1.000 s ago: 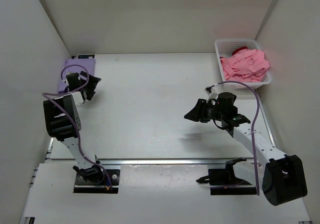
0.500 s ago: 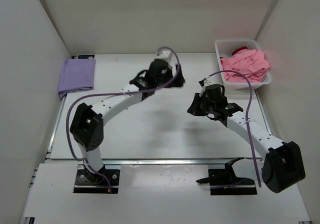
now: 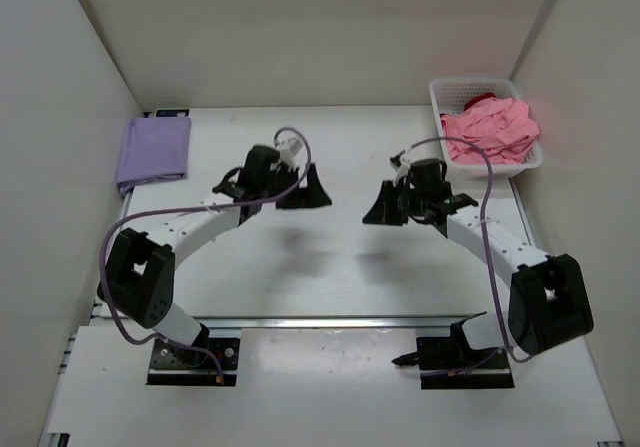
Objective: Fold and stack the t-shirts
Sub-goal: Grab crumpled tshirt from bin with the right arm
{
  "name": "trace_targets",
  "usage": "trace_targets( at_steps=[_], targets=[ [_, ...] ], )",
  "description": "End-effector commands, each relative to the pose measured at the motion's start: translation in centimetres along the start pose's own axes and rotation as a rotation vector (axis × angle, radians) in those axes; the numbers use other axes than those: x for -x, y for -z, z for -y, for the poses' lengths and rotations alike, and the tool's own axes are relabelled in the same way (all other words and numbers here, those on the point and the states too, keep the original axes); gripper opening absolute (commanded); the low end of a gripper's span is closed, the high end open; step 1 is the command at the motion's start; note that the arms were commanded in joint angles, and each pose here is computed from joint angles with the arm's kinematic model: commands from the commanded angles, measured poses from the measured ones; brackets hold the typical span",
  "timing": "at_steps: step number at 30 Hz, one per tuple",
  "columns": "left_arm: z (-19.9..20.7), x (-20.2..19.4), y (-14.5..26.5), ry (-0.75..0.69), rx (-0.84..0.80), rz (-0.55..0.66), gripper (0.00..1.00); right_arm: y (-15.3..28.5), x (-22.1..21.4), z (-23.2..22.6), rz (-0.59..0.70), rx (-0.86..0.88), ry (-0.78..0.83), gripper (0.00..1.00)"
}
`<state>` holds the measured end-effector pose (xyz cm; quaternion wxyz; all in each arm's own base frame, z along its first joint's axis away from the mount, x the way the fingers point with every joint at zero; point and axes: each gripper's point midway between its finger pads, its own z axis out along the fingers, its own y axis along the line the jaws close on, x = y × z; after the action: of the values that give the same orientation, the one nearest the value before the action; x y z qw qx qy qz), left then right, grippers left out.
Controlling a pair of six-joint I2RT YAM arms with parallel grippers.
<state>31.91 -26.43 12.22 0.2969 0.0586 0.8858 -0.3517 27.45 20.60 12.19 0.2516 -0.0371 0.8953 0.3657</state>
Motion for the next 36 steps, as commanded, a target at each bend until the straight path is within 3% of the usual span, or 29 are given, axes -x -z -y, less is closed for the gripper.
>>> trace_targets(
  at_steps=[1, 2, 3, 4, 5, 6, 7, 8, 9, 12, 16, 18, 20, 21, 23, 24, 25, 26, 28, 30, 32, 36],
  targets=[
    [2.4, 6.4, 2.2, -0.078, 0.012, 0.069, 0.99, 1.1, 7.3, -5.3, 0.153, 0.132, 0.194, 0.00],
    [2.5, 6.2, 2.0, -0.038, -0.041, 0.056, 0.99, 1.8, 7.4, -6.7, 0.155, 0.221, 0.200, 0.06],
    [4.3, 5.1, 2.4, 0.011, -0.224, 0.041, 0.99, 3.0, 8.1, -8.9, 0.192, 0.340, 0.217, 0.09],
    [8.4, 7.1, 5.2, -0.096, -0.490, 0.154, 0.98, 3.7, 8.2, -10.0, 0.218, 0.441, 0.264, 0.16],
    [8.0, 3.8, 5.8, 0.008, -0.581, 0.106, 0.98, 3.8, 7.8, -9.8, 0.209, 0.473, 0.215, 0.18],
    [9.9, 3.5, 9.2, -0.035, -0.759, 0.204, 0.99, 4.3, 8.3, -10.4, 0.219, 0.517, 0.215, 0.16],
    [10.3, 5.1, 11.6, -0.075, -0.815, 0.351, 0.98, 4.3, 8.4, -10.0, 0.216, 0.530, 0.209, 0.08],
    [9.2, 4.5, 11.0, 0.019, -0.804, 0.286, 0.99, 3.8, 8.5, -9.5, 0.206, 0.502, 0.191, 0.02],
    [9.7, 4.7, 11.2, 0.006, -0.814, 0.282, 0.99, 3.3, 9.2, -9.2, 0.221, 0.464, 0.214, 0.00],
    [6.8, 5.2, 9.2, 0.074, -0.628, 0.329, 0.99, 2.4, 10.1, -8.6, 0.201, 0.378, 0.209, 0.00],
    [5.4, 4.4, 6.6, 0.084, -0.490, 0.201, 0.99, 5.0, 14.8, -6.5, 0.306, 0.249, 0.217, 0.00],
    [2.9, 6.0, 5.1, 0.038, -0.249, 0.256, 0.99, 6.5, 17.3, -4.5, 0.335, 0.145, 0.201, 0.00],
    [2.0, 3.8, 3.9, -0.012, 0.018, 0.132, 0.99, 8.6, 21.0, -0.7, 0.395, -0.062, 0.170, 0.01],
    [3.7, 4.4, 4.2, -0.005, -0.019, 0.133, 0.98, 9.0, 22.1, 0.6, 0.391, -0.122, 0.174, 0.00],
    [7.5, 3.4, 6.5, 0.061, -0.359, 0.188, 0.99, 11.0, 25.6, 4.4, 0.443, -0.323, 0.160, 0.00],
    [10.4, 5.9, 10.2, -0.018, -0.534, 0.344, 0.98, 11.6, 25.7, 5.8, 0.428, -0.395, 0.141, 0.00],
    [9.2, 4.6, 10.4, 0.043, -0.552, 0.347, 0.99, 12.2, 26.9, 7.2, 0.433, -0.445, 0.141, 0.00],
    [8.5, 5.4, 11.3, 0.025, -0.547, 0.406, 0.98, 12.6, 26.8, 10.5, 0.404, -0.557, 0.100, 0.00],
    [6.7, 6.0, 10.4, -0.002, -0.436, 0.443, 0.99, 14.1, 28.1, 13.0, 0.405, -0.637, 0.070, 0.00],
    [6.0, 3.6, 7.8, -0.030, -0.323, 0.322, 0.98, 15.1, 28.4, 16.6, 0.396, -0.711, 0.013, 0.00],
    [4.3, 4.1, 7.1, -0.007, -0.179, 0.309, 0.99, 14.7, 28.5, 19.8, 0.380, -0.777, -0.022, 0.00],
    [2.4, 3.6, 7.3, 0.031, -0.237, 0.283, 0.99, 13.4, 29.3, 23.6, 0.332, -0.882, -0.024, 0.00]
  ],
)
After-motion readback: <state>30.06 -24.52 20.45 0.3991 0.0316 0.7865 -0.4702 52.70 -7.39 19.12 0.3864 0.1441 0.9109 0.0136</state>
